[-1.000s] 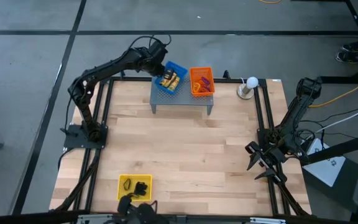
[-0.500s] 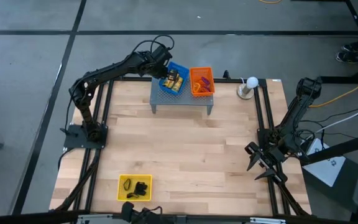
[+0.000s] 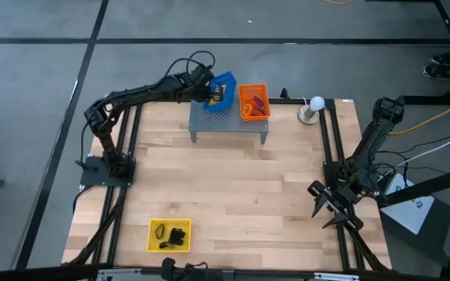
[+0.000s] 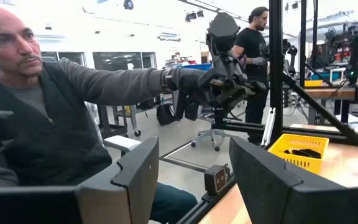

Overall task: Pick & Place Office Desk Supplies
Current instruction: Put the blue basket onto the shelf

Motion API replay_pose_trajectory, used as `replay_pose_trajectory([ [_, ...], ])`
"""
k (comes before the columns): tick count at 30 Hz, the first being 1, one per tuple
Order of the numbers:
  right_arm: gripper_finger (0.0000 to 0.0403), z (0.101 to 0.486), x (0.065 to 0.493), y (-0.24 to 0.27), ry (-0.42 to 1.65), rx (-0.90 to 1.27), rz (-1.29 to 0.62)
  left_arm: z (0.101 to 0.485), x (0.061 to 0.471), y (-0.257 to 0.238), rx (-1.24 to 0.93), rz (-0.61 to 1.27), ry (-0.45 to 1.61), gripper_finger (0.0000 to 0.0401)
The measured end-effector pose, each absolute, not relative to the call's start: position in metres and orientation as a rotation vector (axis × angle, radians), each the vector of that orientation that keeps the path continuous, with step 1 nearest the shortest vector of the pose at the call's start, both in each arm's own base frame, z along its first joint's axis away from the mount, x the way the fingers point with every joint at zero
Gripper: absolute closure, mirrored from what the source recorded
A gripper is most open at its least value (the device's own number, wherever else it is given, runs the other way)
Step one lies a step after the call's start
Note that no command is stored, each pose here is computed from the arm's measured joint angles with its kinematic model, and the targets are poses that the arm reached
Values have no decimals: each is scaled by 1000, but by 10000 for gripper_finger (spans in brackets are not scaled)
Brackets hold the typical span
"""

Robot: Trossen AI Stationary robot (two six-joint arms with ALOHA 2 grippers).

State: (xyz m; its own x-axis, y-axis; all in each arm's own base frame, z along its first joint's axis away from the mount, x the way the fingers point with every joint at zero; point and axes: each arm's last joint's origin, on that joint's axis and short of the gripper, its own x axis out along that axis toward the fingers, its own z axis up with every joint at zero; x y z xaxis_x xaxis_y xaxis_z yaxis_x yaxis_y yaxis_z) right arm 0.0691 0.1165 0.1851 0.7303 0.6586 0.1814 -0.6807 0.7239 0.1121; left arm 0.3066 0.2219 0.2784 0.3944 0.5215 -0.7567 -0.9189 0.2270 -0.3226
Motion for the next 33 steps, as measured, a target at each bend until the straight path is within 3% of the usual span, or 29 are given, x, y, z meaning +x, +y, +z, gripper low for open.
replay_pose_trajectory([
  [16, 206, 184, 68, 118, -144, 124, 815, 311, 277, 196, -839, 1138, 597, 398],
  [33, 206, 186, 67, 118, -166, 131, 811, 312, 286, 183, -843, 1135, 571, 398],
])
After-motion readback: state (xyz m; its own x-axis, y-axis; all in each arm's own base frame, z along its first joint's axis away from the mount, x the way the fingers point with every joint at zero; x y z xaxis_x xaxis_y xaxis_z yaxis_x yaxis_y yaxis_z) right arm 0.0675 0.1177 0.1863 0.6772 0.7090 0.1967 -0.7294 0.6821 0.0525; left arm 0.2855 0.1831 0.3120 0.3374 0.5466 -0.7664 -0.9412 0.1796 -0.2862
